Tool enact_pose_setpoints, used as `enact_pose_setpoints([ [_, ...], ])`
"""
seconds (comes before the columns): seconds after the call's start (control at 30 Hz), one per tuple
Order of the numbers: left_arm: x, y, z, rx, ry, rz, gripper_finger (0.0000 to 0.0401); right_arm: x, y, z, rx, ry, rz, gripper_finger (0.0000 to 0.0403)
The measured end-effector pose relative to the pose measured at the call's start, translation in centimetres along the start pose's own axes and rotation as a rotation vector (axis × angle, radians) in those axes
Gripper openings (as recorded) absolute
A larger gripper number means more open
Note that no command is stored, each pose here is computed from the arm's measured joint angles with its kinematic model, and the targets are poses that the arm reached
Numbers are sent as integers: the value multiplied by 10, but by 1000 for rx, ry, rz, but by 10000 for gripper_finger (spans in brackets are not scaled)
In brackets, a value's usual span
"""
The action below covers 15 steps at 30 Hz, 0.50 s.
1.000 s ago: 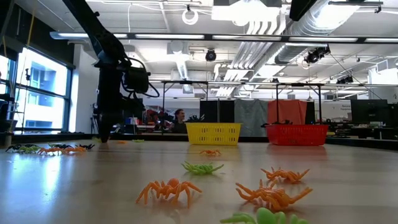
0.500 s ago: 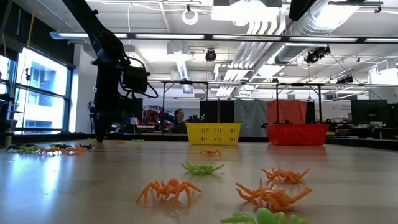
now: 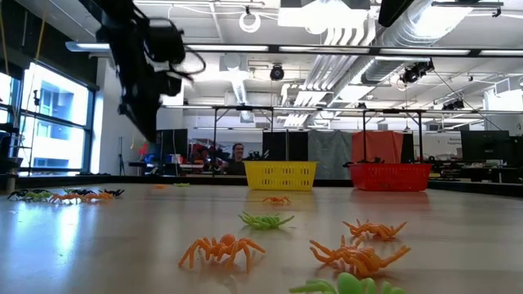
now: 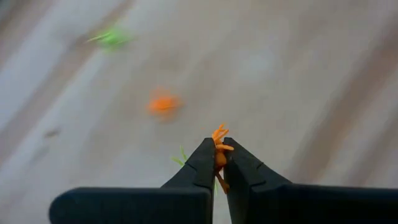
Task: Sort Halloween decoration
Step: Put the orange spider toy into the blue bin
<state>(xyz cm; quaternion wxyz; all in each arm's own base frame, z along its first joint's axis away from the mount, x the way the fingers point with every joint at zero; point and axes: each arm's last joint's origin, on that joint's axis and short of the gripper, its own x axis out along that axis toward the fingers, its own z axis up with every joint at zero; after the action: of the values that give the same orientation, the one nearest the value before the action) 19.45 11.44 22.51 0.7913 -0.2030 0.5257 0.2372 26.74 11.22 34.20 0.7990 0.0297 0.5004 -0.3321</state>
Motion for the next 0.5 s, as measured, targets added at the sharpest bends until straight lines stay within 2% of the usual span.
enact_pose_setpoints([
  [0.23,-32,-46,-10,23,-140,-214,3,0,0,1,-22,-25,-17,83],
  [0.5,-48,-113,-50,-1,13,-437,3,0,0,1,-21,-22,-14,83],
])
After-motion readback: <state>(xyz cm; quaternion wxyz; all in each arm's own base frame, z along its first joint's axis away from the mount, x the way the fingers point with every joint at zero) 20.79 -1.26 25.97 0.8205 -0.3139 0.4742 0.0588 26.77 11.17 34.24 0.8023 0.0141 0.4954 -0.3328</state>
